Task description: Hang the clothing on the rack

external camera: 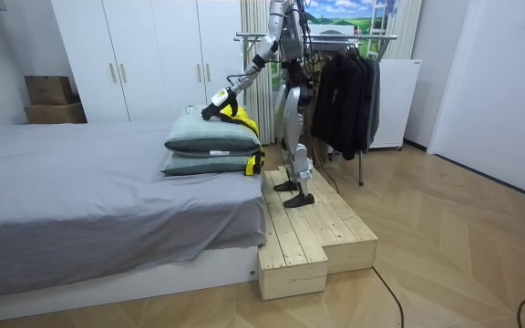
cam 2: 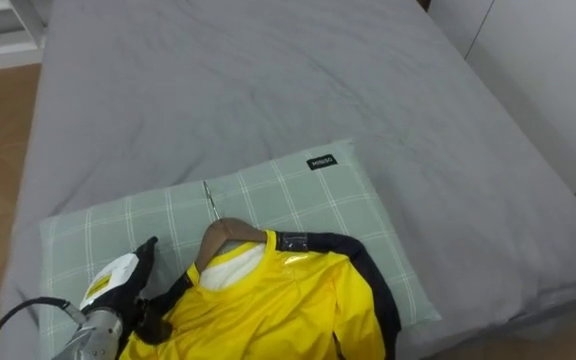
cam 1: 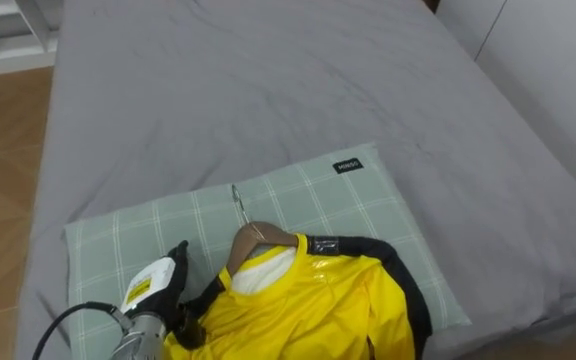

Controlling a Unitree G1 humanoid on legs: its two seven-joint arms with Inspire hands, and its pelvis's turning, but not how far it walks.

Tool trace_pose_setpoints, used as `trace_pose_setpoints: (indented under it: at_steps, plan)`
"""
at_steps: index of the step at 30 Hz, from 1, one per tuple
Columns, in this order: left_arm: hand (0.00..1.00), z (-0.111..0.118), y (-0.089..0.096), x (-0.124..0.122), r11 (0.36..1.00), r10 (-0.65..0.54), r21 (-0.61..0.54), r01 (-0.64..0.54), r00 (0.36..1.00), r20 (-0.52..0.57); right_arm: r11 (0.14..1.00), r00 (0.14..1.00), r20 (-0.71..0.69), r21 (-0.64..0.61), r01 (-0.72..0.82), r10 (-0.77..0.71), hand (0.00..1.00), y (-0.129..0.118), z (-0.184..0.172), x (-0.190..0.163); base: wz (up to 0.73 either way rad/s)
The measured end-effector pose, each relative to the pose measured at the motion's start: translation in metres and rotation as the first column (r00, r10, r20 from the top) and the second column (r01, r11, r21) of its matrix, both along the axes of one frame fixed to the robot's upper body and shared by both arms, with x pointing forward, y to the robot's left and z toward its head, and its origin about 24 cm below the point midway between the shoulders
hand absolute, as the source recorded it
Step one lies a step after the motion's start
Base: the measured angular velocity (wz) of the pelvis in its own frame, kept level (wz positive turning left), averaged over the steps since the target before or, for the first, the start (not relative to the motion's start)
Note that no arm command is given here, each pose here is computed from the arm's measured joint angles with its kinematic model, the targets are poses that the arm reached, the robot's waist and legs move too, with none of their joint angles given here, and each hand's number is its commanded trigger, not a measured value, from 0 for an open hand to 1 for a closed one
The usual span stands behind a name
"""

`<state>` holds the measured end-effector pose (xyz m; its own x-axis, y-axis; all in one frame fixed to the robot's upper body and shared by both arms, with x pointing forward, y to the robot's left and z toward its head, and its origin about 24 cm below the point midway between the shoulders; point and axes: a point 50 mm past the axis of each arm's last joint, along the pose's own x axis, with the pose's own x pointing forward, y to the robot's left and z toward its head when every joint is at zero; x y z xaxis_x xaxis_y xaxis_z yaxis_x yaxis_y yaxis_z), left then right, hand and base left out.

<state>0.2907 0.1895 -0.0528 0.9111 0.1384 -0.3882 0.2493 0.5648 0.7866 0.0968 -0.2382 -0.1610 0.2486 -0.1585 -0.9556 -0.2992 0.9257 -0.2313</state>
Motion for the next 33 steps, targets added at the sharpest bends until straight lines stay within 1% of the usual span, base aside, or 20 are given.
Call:
trace_pose_setpoints:
  at_steps: [3,8,23,33]
  plan:
    - [0.00,-0.001,-0.002,0.000,1.000,-0.005,-0.006,0.005,1.000,-0.005,1.000,1.000,0.004,-0.001,-0.003,0.003,0.00,0.000,0.000,0.002,0.00]
    - [0.00,-0.008,-0.003,-0.005,1.000,-0.004,-0.010,0.004,0.999,-0.050,1.000,1.000,-0.001,-0.003,-0.001,0.001,0.00,0.000,0.000,0.001,0.00]
    - [0.00,-0.014,-0.003,-0.007,1.000,-0.007,-0.013,0.005,0.995,-0.102,1.000,1.000,0.005,0.011,0.029,-0.029,0.00,0.001,0.000,0.003,0.00]
    - [0.00,-0.012,-0.003,-0.004,1.000,-0.013,-0.011,0.012,0.995,-0.101,0.999,1.000,0.005,0.022,0.031,-0.031,0.00,0.001,0.001,0.004,-0.03]
